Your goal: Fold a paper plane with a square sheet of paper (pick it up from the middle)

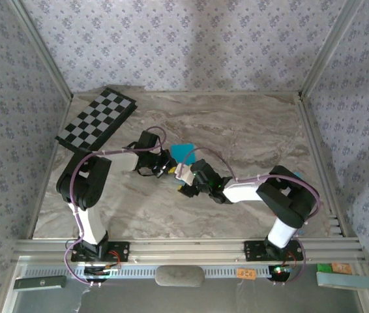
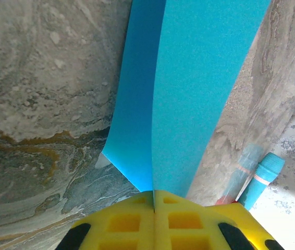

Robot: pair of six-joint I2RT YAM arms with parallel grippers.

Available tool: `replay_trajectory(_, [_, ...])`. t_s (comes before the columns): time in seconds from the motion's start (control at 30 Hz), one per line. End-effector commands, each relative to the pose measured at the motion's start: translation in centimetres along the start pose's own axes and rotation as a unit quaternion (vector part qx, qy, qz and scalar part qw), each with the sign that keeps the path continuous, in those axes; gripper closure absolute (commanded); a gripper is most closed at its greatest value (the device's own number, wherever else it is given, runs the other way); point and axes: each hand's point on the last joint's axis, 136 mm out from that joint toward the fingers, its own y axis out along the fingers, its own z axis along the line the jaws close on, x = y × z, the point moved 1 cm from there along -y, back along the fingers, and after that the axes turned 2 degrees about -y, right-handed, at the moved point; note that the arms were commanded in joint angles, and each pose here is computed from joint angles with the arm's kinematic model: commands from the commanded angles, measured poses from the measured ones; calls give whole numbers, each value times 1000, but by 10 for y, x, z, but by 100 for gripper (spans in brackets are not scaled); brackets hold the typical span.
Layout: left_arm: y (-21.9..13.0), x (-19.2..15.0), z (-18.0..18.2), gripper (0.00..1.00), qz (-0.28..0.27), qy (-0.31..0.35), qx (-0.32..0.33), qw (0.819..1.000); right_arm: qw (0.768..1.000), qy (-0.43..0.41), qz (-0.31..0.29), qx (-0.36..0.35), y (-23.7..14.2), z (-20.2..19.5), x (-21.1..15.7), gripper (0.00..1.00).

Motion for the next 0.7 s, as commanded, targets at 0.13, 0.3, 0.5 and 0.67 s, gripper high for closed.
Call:
replay_trajectory(0.13, [-5,1,-13,100,2,4,-13,1000,999,9,-34,-4,-2,-6,17,40])
replay_trajectory(0.3, [-4,1,-11,100,4,3,-11,1000,999,22,-45,6,-6,-5,19,51])
replay_trajectory(0.5, [-3,0,-7,100,6,1,-6,1000,998,35,-54,23,-6,-4,22,63])
replay_trajectory(0.67, [-3,0,-6,100,7,0,-4,1000,996,43,-61,39,-8,-2,25,71])
